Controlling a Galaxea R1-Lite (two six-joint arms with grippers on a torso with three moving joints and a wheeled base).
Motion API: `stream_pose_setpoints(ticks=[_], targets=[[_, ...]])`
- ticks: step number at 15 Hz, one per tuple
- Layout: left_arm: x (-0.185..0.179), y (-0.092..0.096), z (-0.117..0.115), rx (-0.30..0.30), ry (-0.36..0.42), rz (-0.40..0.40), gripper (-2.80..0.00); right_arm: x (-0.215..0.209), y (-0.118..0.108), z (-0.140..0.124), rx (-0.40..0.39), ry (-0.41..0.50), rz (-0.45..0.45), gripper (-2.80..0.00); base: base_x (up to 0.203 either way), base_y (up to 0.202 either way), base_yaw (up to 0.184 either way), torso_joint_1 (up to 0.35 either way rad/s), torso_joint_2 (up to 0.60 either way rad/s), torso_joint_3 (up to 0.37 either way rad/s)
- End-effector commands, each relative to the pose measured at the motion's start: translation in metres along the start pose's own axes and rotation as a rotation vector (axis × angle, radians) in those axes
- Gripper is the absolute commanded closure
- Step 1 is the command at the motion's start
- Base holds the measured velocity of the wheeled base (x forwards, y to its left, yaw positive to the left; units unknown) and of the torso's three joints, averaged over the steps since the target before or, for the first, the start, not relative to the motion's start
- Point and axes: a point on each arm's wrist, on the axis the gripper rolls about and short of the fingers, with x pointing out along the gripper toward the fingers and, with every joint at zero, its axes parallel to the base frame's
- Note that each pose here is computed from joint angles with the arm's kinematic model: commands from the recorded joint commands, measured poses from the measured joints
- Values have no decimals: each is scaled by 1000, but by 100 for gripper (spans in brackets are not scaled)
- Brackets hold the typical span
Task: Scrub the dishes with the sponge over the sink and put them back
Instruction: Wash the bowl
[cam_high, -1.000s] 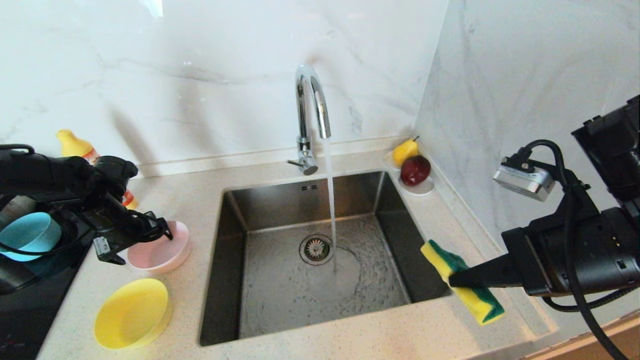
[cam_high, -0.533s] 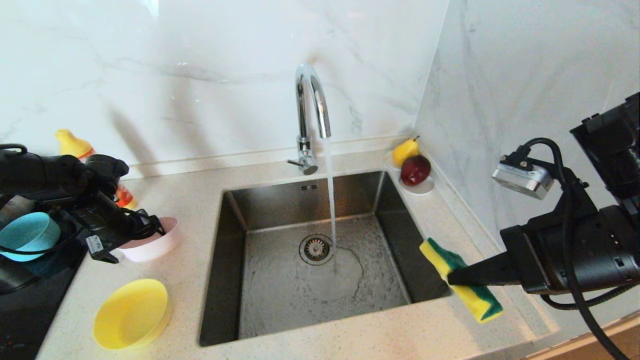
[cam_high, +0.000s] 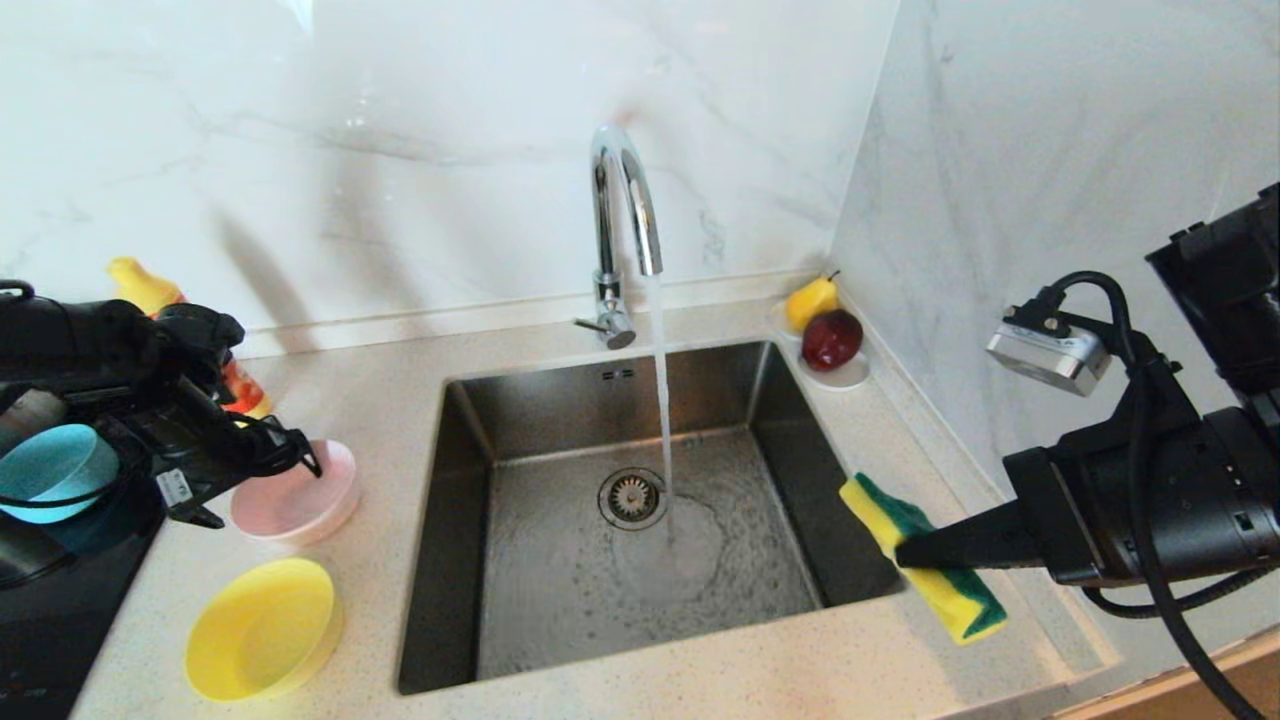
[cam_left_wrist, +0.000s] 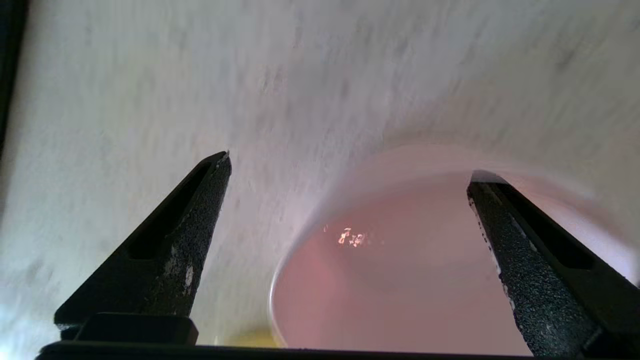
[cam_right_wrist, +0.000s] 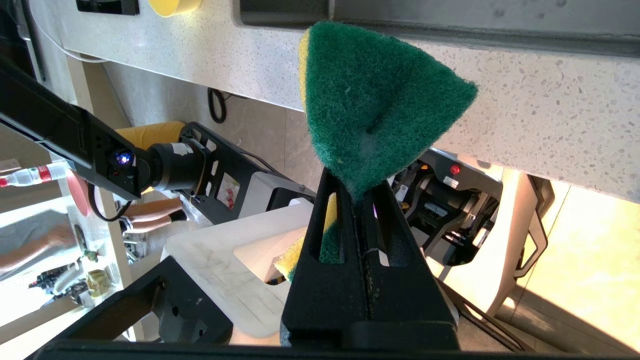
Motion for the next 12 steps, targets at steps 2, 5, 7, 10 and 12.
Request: stream_pose_setpoints(ticks=[2, 5, 7, 10, 12], targets=[[-12, 2, -5, -1, 43, -11, -280, -1, 0, -1, 4, 1, 3, 0, 0, 0, 0, 0, 0, 0], [-10, 2, -7, 0, 71, -15, -280, -4, 1, -2, 2, -4, 6, 0, 0, 0, 0, 0, 0, 0], [-7, 3, -8, -2, 87, -6, -280, -5, 1, -3, 3, -5, 6, 0, 0, 0, 0, 0, 0, 0], [0, 3, -9, 1, 107, 4, -280, -7, 2, -2, 0, -11, 8, 0, 0, 0, 0, 0, 0, 0], [5, 4, -10, 0, 120, 13, -280, -6, 1, -3, 2, -9, 8, 0, 0, 0, 0, 0, 0, 0]])
